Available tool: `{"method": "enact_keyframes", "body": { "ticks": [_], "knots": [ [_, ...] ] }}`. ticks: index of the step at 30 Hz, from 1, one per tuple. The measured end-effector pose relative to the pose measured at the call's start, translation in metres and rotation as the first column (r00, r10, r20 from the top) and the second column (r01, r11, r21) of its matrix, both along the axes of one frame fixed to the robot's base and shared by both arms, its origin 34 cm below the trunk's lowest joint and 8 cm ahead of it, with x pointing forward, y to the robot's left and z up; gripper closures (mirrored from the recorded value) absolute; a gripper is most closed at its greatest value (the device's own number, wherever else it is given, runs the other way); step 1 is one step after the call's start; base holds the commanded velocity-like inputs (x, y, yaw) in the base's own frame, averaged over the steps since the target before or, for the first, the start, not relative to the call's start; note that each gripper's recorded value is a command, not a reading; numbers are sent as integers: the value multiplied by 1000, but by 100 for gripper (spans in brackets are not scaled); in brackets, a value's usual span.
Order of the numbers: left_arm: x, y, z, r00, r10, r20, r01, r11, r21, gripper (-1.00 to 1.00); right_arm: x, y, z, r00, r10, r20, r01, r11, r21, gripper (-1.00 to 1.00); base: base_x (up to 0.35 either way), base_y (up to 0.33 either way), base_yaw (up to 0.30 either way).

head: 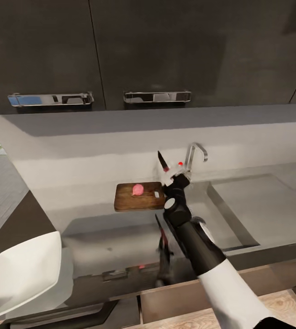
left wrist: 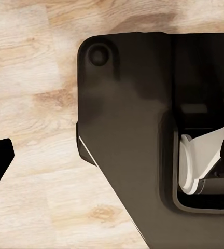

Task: In the kitchen, take the Vidalia onion out of the sink, dice it on the chopping board with the paring knife, put the diced onion into the bowl on the countertop, then place both the paring knife and the chopping board into the sink.

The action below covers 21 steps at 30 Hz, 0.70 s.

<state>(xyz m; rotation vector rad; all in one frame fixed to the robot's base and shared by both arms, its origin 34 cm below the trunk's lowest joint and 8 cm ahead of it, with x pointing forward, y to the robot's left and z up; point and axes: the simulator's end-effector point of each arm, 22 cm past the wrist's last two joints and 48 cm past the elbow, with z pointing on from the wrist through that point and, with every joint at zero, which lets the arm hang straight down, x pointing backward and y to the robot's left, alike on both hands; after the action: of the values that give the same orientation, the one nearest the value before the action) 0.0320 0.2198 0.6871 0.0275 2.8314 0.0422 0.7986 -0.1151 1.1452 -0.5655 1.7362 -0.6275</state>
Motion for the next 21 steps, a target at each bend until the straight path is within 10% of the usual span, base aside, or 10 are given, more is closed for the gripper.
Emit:
{"method": "enact_keyframes", "body": {
  "ticks": [6, 21],
  "knots": [
    [0, 0, 0, 1000, 0, 0, 0, 1000, 0, -100, -10, 53, -6, 992, 122, -14, -122, 990, -64, 100, 0, 0, 0],
    [-7, 0, 2, 1000, 0, -21, 0, 1000, 0, -100, -9, 55, -32, 990, 124, -69, -128, 990, -56, 100, 0, 0, 74]
  ]
}}
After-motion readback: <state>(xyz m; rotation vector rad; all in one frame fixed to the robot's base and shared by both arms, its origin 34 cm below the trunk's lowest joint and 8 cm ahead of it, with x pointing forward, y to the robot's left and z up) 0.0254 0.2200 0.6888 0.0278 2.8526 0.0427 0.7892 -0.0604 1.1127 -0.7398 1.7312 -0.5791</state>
